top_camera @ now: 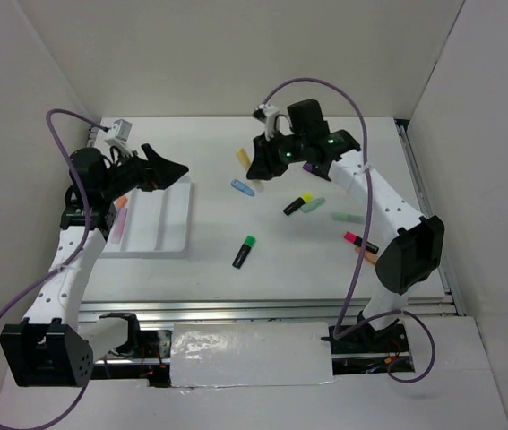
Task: Sort the stationery into containers
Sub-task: Pass the stationery from the right arm to the left
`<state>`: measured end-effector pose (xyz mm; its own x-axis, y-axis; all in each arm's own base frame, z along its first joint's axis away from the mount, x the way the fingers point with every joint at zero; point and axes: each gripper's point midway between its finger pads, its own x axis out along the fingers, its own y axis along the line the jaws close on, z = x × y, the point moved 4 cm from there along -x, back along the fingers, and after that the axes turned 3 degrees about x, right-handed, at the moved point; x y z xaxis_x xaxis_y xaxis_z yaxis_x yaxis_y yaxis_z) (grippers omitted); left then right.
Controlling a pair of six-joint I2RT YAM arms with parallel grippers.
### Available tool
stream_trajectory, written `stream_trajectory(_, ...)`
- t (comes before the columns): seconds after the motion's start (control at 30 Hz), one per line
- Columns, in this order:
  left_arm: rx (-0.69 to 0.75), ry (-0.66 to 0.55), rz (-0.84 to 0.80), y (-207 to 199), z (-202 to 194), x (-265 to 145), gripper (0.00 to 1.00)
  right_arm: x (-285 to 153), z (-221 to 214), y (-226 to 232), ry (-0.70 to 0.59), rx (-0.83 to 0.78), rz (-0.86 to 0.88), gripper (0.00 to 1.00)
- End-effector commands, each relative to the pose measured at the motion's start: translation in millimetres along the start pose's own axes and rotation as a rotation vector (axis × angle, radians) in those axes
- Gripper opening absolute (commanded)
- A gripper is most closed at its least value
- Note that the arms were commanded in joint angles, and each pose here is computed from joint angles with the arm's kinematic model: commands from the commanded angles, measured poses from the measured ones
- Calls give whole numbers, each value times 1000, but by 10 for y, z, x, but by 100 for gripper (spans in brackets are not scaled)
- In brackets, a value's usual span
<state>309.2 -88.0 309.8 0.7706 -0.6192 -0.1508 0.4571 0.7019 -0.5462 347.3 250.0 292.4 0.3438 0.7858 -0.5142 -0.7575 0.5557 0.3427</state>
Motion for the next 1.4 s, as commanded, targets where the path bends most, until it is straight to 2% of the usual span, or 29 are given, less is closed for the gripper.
stream_trajectory(0.0, 6, -153, -50, -342, 257, 111, 91, 205, 39, 324, -41, 80, 91, 0)
stream_trajectory(0.1, -79, -154, -79, -399, 220, 215, 90, 306, 39, 619, -30, 69, 135, 0)
stream_trajectory(0.23, -117, -110, -73, -317, 97, 340, 88, 417, 60, 876, -19, 48, 167, 0)
stream_trajectory(0.57, -120, -34, -77, -301, -153, 454, 81, 687, 71, 1035, 22, 46, 185, 0)
stream_trajectory(0.7, -123, 22, -76, -292, -386, 470, 78, 716, 124, 1011, 16, 48, 172, 0)
stream_trajectory(0.87, -145, 94, -68, -261, -671, 477, 65, 705, 193, 1017, -8, 40, 163, 0)
stream_trajectory(0.97, -179, 98, -57, -232, -710, 486, 56, 687, 217, 1046, -12, 36, 177, 0)
stream_trajectory(1.07, -171, 83, -87, -285, -635, 492, 44, 685, 192, 1093, -4, 28, 205, 0)
stream_trajectory(1.17, -177, 67, -100, -282, -539, 487, 27, 676, 127, 1106, 9, 31, 226, 1)
stream_trajectory(1.23, -202, 56, -95, -251, -465, 472, 19, 676, 94, 1112, 17, 31, 230, 22)
stream_trajectory(1.27, -223, 60, -77, -161, -427, 440, 11, 657, 81, 1106, 18, 22, 224, 42)
stream_trajectory(1.3, -217, 73, -65, -99, -414, 423, 8, 633, 71, 1082, 20, 18, 215, 48)
stream_trajectory(1.33, -198, 55, -37, 14, -241, 387, 4, 607, 40, 1053, 32, 20, 202, 52)
stream_trajectory(1.37, -230, 123, 1, 102, -299, 322, 0, 532, 10, 1025, 33, 16, 191, 55)
